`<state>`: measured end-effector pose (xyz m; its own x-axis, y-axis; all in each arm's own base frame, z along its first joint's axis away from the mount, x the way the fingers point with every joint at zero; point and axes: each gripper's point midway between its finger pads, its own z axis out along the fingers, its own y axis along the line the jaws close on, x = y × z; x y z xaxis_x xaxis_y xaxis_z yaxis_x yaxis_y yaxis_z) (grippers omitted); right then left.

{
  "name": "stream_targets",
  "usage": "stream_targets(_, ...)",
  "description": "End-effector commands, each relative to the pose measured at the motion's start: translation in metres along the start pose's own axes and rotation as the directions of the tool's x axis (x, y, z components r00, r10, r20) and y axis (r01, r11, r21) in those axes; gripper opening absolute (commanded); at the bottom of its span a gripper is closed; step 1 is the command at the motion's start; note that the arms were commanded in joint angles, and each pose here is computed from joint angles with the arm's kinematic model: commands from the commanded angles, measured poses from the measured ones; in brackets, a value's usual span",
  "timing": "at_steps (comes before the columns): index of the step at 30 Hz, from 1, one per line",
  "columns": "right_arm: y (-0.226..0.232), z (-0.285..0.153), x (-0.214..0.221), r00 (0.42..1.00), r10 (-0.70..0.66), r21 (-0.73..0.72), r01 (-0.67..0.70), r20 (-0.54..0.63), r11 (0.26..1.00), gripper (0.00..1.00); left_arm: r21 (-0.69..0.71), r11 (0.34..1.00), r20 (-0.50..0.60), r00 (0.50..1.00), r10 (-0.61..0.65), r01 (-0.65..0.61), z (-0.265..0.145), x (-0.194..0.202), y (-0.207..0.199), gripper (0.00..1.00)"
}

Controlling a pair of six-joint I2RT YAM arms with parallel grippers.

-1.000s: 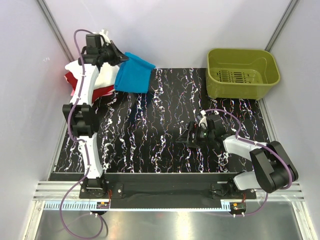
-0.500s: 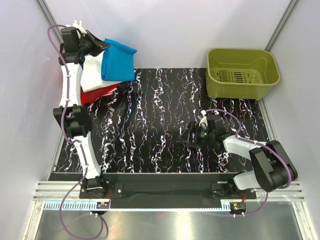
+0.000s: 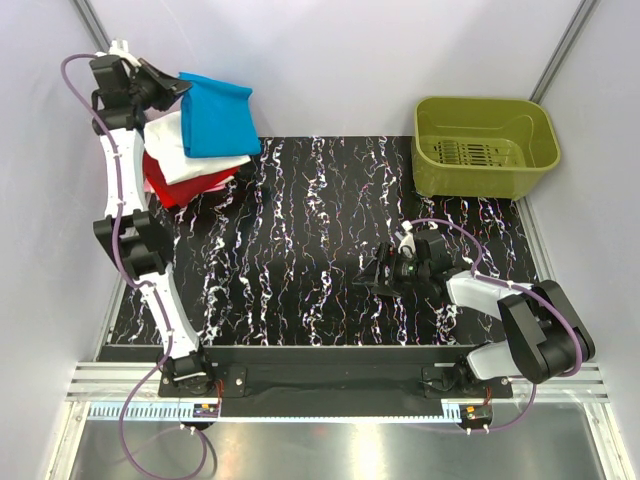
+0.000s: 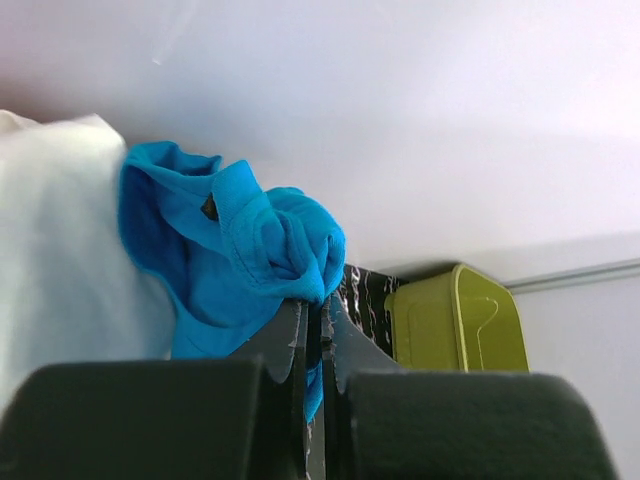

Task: Fold and stack the t-shirts
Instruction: Neatly place the folded tshirt to the corner

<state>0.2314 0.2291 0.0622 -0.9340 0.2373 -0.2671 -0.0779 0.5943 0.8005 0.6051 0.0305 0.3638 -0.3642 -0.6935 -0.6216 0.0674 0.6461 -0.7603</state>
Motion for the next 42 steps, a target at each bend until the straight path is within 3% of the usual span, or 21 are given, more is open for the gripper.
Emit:
stream_targets(1, 0.004, 0.0, -0.005, 1.0, -0.013, -0.027, 0.013, 0.013, 1.0, 0.89, 0.111, 0.99, 0.132, 0.989, 0.067, -0.082, -0.031, -0.049, -0.044, 0.0)
stream_targets(13, 0.004, 0.0, -0.006, 1.0, -0.009, -0.031, 0.009, 0.014, 0.999, 0.89, 0.001, 0.997, 0.189, 0.979, 0.079, -0.081, -0.054, -0.082, 0.004, 0.0)
stream_targets(18, 0.003, 0.0, -0.005, 1.0, -0.008, -0.033, 0.008, 0.011, 0.999, 0.89, -0.119, 0.99, 0.177, 0.979, 0.097, -0.076, -0.054, -0.079, 0.04, 0.0)
stream_targets(27, 0.004, 0.0, -0.006, 1.0, -0.006, -0.043, 0.007, 0.009, 0.999, 0.89, -0.351, 0.936, 0.17, 0.981, 0.094, -0.029, -0.053, -0.075, 0.12, 0.03)
stream_targets(32, 0.003, -0.001, -0.006, 1.0, 0.002, -0.048, -0.002, 0.009, 0.999, 0.89, -0.489, 0.872, 0.18, 0.979, 0.1, 0.001, -0.064, -0.073, 0.164, 0.08)
stream_targets(35, 0.002, -0.001, -0.006, 1.0, 0.004, -0.049, -0.004, 0.007, 0.999, 0.89, -0.513, 0.858, 0.179, 0.98, 0.088, 0.017, -0.064, -0.071, 0.184, 0.23)
stream_targets(36, 0.003, -0.001, -0.006, 1.0, 0.006, -0.052, -0.005, 0.007, 0.999, 0.89, -0.516, 0.856, 0.181, 0.979, 0.09, 0.017, -0.065, -0.073, 0.187, 0.33)
stream_targets(39, 0.002, -0.001, -0.007, 1.0, 0.01, -0.054, -0.009, 0.005, 0.999, 0.89, -0.512, 0.859, 0.167, 0.983, 0.079, 0.018, -0.062, -0.069, 0.196, 0.41)
stream_targets(40, 0.001, -0.001, -0.007, 1.0, 0.011, -0.053, -0.01, 0.006, 0.999, 0.89, -0.513, 0.859, 0.163, 0.983, 0.079, 0.016, -0.062, -0.069, 0.198, 0.52)
stream_targets(42, 0.002, -0.001, -0.007, 1.0, 0.01, -0.054, -0.01, 0.005, 0.998, 0.9, -0.515, 0.857, 0.16, 0.984, 0.078, 0.016, -0.063, -0.068, 0.198, 0.6)
